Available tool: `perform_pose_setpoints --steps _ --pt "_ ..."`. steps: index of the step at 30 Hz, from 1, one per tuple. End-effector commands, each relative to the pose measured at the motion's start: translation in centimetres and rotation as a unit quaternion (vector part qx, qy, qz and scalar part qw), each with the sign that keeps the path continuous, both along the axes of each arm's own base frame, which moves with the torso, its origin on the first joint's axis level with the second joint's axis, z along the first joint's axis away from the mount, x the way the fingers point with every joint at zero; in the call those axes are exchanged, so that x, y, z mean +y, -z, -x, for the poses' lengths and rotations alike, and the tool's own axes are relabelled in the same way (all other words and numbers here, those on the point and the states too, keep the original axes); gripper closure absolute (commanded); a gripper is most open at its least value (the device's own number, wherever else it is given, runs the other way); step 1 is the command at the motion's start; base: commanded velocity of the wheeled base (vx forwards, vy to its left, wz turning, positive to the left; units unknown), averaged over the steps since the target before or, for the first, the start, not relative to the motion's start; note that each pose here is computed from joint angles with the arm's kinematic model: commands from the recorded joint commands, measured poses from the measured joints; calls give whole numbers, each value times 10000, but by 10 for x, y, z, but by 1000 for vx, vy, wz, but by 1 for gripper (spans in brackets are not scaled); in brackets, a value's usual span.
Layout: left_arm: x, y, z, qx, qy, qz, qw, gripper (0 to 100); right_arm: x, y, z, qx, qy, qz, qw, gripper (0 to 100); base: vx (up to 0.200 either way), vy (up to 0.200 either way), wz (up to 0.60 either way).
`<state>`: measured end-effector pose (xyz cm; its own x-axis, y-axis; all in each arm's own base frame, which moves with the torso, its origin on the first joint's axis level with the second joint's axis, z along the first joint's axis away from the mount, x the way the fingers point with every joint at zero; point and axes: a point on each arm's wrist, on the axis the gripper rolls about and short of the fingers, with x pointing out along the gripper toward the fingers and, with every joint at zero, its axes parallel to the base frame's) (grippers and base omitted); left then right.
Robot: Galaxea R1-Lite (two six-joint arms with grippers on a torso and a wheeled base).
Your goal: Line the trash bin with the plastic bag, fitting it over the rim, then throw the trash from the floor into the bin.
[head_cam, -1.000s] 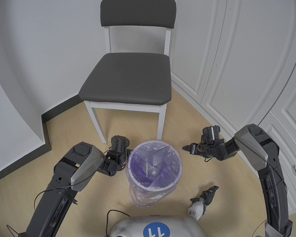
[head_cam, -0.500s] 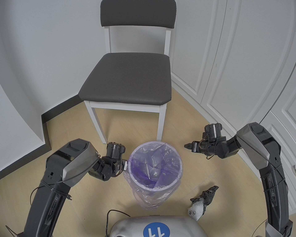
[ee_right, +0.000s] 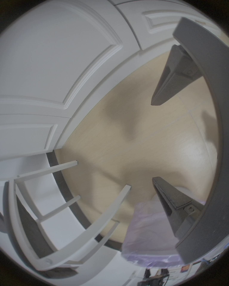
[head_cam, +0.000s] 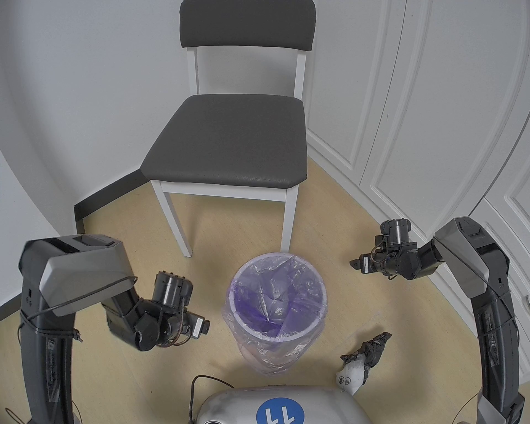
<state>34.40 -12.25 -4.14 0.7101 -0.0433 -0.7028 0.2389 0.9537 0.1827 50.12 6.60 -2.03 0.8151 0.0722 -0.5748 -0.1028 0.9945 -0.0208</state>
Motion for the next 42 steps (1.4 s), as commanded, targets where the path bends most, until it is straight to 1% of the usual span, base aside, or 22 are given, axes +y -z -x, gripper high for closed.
perform_pose_setpoints --steps 1,4,6,8,9,11,13,15,16,17,18,19,20,22,25,28,33,36,38,39,41,42 --pt "26 -32 49 -418 144 63 9990 0 -32 10 -1 75 342 936 9950 0 0 0 0" --pt "36 -41 58 -756 198 -44 9969 0 -46 9 -6 -65 481 1082 9929 0 0 0 0" --pt "38 -47 65 -895 194 -2 9958 0 -52 7 -12 -241 523 1068 9926 0 0 0 0" --pt "38 -46 66 -888 194 -4 9959 0 -52 8 -12 -241 523 1068 9926 0 0 0 0" --pt "40 -49 72 -1004 204 36 9947 0 -59 4 -21 -440 641 1025 9917 0 0 0 0" --pt "38 -49 72 -1138 239 56 9932 0 -60 -5 -21 -518 704 959 9915 0 0 0 0" --pt "36 -55 71 -1386 275 116 9899 0 -59 -24 -20 -720 854 698 9913 0 0 0 0" --pt "32 -61 68 -1604 368 99 9863 0 -53 -48 -13 -906 1061 261 9899 0 0 0 0" --pt "32 -61 68 -1604 368 99 9863 0 -53 -48 -13 -906 1061 261 9899 0 0 0 0" --pt "31 -66 68 -1737 451 32 9838 0 -49 -63 -4 -977 1200 -62 9879 0 0 0 0" --pt "30 -71 71 -1925 577 -55 9796 0 -38 -82 17 -1045 1363 -538 9837 0 0 0 0" --pt "29 -73 72 -2008 614 -60 9777 0 -32 -93 29 -1132 1419 -789 9802 0 0 0 0" --pt "30 -74 73 -2080 605 -47 9762 0 -27 -101 39 -1267 1445 -1001 9762 0 0 0 0" --pt "34 -75 68 -2209 515 -30 9739 0 -22 -106 53 -1359 1423 -1161 9736 0 0 0 0" --pt "46 -75 60 -2284 316 -38 9730 0 -27 -105 60 -1347 1456 -1071 9743 0 0 0 0" --pt "67 -68 42 -2275 86 -2 9737 0 -56 -129 70 -1538 1693 -1007 9683 0 0 0 0" --pt "108 -50 24 -2154 -236 57 9762 0 -70 -126 67 -1529 1838 -987 9660 0 0 0 0" --pt "129 -45 23 -2099 -381 122 9769 0 -67 -113 65 -1337 1808 -814 9710 0 0 0 0" --pt "143 -43 23 -2062 -396 230 9774 0 -66 -106 69 -1111 1734 -467 9775 0 0 0 0" --pt "148 -42 24 -2055 -401 260 9775 0 -66 -106 69 -1034 1768 -316 9783 0 0 0 0" --pt "148 -40 26 -1995 -399 272 9787 0 -69 -105 69 -745 1844 -10 9800 0 0 0 0" --pt "148 -40 26 -1995 -399 272 9787 0 -69 -105 69 -745 1844 -10 9800 0 0 0 0"
